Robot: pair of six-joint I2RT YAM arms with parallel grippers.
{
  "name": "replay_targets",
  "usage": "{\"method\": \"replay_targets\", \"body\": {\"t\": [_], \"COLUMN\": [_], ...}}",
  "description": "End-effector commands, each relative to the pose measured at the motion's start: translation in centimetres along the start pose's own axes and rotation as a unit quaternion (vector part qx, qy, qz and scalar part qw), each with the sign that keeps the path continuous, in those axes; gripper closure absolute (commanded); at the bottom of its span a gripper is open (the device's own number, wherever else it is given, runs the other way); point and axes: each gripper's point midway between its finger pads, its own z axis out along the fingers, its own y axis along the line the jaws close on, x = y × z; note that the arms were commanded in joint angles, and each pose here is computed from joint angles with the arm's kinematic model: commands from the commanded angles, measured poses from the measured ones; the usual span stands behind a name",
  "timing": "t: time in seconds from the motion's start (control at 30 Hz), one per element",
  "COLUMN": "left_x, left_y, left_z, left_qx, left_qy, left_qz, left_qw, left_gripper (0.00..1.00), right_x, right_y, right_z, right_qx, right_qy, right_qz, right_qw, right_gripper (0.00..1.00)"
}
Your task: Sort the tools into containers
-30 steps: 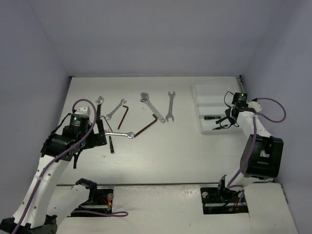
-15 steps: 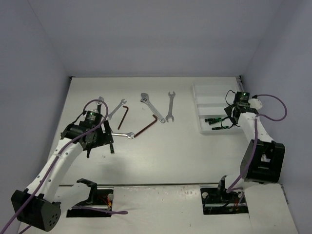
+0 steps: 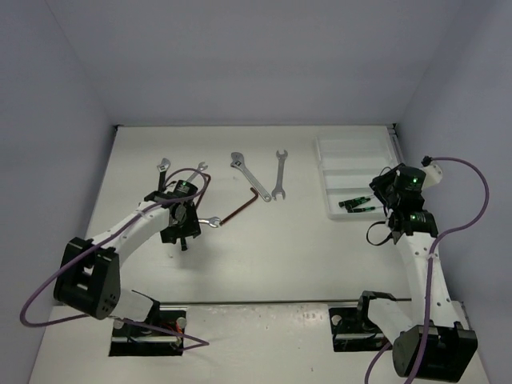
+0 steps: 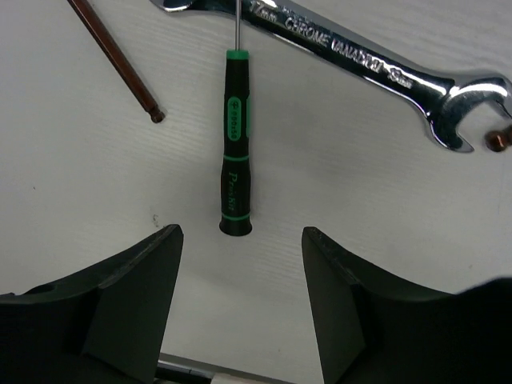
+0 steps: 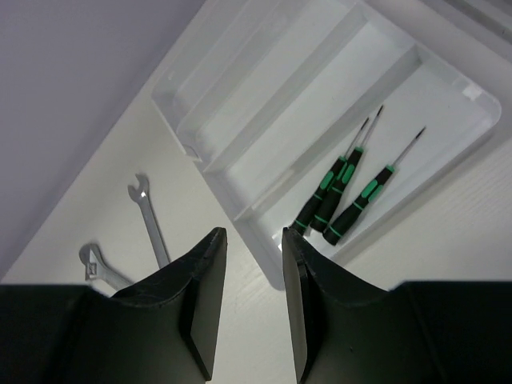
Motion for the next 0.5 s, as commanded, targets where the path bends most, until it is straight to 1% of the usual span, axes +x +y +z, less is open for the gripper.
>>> {"method": "replay_targets", "body": {"t": [0.0,0.2,0.23,0.37,0.47], "left_x": [-4.2,-5.0,-5.1,-4.8,-4.3], "left_y": [-1.6,-1.9,-1.7,-1.1,-0.6], "left_z": [0.7,2.7,3.2,4.7,5.5], "left_qx": [-0.005,-0.028,-0.034,-0.038,-0.039], "left_qy": [-0.060,-0.049,-0.047,-0.031,-0.027], "left_qz": [-0.020,0.000,0.001,-0.011,-0.014], "left_qw": [0.998,0.998,0.998,0.999,0.999], "left_gripper": [0.43,0.48,0.52,0.60,0.62], "right_x": [2.7,4.1,4.1,4.5,4.8], "right_y": [0.0,0.7,0.8,1.3,1.3], "right_z": [-0.6,-1.5,-1.7,-2.1,-2.2], "right_qx": [-0.033,-0.063,-0.068,-0.082,-0.088], "right_qy": [0.035,0.051,0.050,0.055,0.060], "right_qz": [-0.028,-0.061,-0.067,-0.077,-0.083], "right_qw": [0.998,0.995,0.994,0.992,0.991], "right_gripper": [0.69,0.68,0.68,0.68,0.68]}}
